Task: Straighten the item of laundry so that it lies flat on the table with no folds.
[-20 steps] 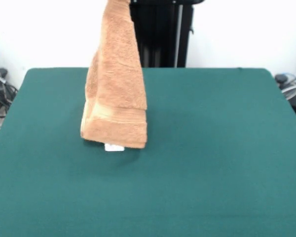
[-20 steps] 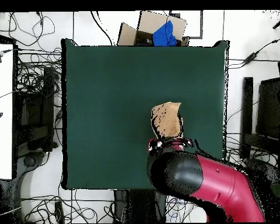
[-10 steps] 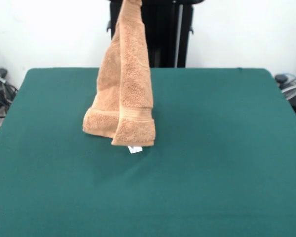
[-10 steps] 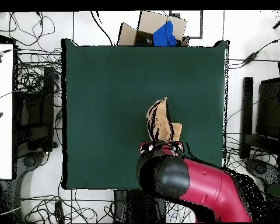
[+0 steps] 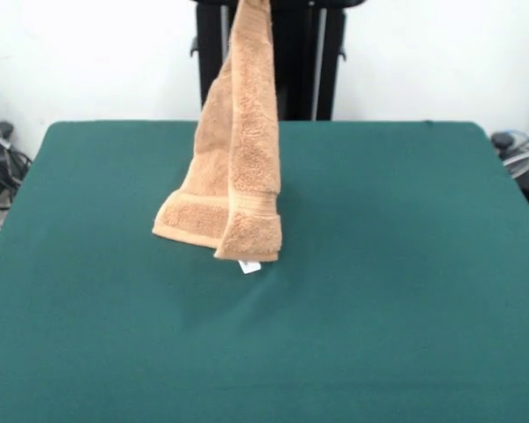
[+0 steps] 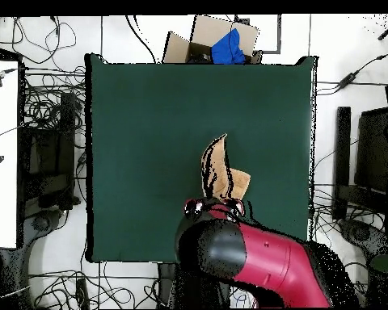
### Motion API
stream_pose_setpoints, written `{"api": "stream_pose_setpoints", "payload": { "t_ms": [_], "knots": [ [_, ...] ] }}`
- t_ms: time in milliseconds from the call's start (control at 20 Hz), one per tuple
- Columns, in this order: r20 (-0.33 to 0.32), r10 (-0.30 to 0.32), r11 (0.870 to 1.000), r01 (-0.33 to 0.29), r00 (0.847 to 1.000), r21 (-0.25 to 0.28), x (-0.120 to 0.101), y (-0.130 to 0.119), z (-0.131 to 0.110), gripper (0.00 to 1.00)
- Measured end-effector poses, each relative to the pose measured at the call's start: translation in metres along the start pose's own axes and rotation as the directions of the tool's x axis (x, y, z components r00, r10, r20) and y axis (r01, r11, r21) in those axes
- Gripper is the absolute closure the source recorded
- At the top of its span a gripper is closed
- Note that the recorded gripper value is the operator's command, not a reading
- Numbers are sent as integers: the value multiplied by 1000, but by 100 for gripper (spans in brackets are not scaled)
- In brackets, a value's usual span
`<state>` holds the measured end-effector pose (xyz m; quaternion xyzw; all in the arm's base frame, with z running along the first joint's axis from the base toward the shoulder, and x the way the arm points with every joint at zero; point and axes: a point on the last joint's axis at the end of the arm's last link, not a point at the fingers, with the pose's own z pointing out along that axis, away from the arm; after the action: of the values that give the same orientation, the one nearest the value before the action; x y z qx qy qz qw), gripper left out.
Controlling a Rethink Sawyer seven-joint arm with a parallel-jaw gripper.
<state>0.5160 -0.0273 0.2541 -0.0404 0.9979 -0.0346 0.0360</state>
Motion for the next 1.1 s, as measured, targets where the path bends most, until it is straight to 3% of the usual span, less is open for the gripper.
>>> {"api": "stream_pose_setpoints", "payload": {
  "t_ms": [350,1100],
  "knots": [
    [4,85,996,-85,996,-19,6,20,3,100],
    [-35,106,992,-108,994,-60,26,79,48,100]
  ]
}}
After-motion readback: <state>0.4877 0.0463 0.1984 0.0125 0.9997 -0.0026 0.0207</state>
